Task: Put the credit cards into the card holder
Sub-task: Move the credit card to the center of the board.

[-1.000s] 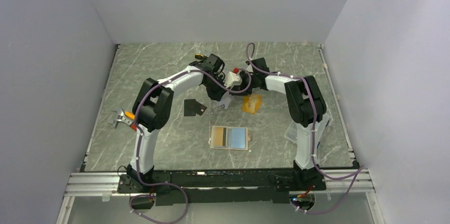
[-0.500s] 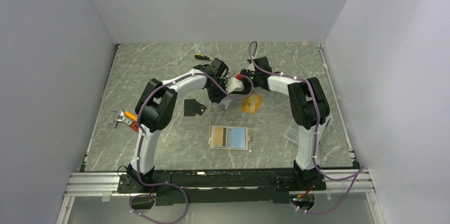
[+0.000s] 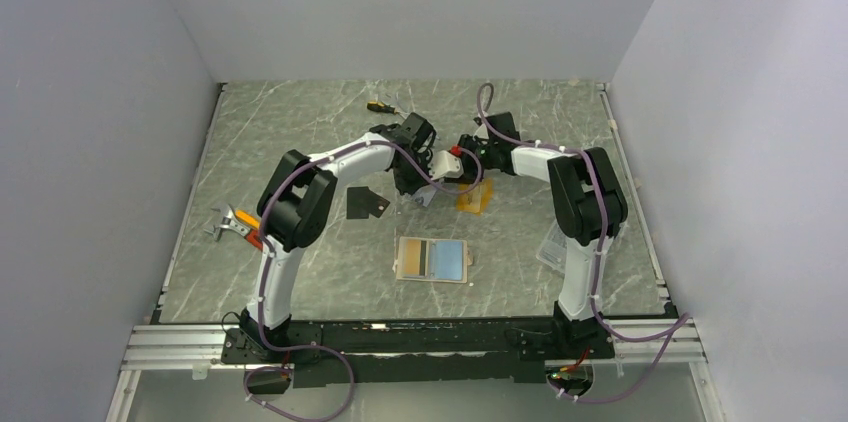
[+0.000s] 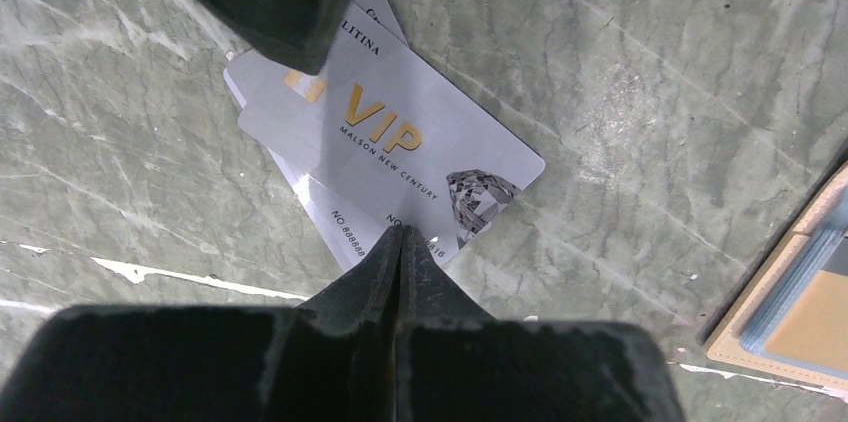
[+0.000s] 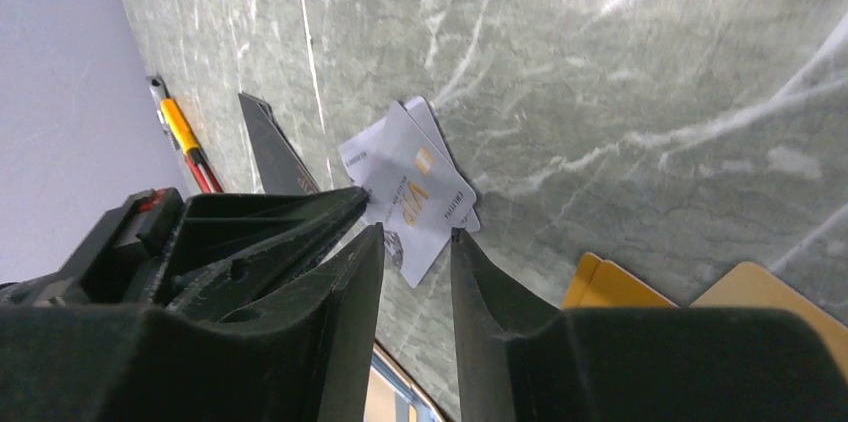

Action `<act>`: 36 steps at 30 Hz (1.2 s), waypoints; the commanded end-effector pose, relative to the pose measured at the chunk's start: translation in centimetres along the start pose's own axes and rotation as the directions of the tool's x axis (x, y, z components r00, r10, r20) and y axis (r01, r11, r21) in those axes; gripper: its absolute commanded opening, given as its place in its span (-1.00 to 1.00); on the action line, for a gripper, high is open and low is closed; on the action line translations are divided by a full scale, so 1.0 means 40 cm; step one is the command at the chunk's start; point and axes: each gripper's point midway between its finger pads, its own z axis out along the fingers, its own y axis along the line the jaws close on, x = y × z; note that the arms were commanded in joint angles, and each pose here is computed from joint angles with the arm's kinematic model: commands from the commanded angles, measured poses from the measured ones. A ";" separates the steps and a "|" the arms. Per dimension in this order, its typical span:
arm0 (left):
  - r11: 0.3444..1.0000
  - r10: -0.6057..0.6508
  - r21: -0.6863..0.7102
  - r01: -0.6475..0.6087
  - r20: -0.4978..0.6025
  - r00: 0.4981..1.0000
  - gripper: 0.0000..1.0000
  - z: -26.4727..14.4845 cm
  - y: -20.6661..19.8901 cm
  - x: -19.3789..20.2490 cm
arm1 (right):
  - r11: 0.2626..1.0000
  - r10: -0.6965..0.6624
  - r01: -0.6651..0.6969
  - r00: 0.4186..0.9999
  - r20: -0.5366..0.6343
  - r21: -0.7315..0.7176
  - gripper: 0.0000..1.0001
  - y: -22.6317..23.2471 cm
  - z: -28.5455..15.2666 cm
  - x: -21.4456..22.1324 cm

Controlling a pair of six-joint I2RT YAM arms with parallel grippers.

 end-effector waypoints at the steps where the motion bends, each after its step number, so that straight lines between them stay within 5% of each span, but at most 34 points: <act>1: 0.993 -0.013 0.116 0.021 -0.068 0.998 -0.90 0.004 -0.094 0.053 | 0.998 -0.028 0.029 0.999 0.029 -0.049 -0.30 0.039 -0.028 -0.005; 8: 0.980 -0.050 0.193 0.058 -0.045 0.998 -0.92 -0.007 -0.138 0.051 | 0.999 -0.028 0.028 1.000 0.005 -0.029 -0.26 0.032 -0.009 0.025; 21: 0.959 -0.187 0.241 0.152 0.131 0.973 -0.85 -0.132 -0.061 -0.042 | 0.998 -0.049 0.048 0.999 0.013 0.029 -0.28 0.029 -0.015 0.035; 36: 0.990 -0.049 0.132 0.049 -0.002 0.999 -0.88 -0.039 -0.094 0.021 | 0.999 -0.041 0.040 0.999 0.012 0.028 -0.32 0.026 -0.019 0.041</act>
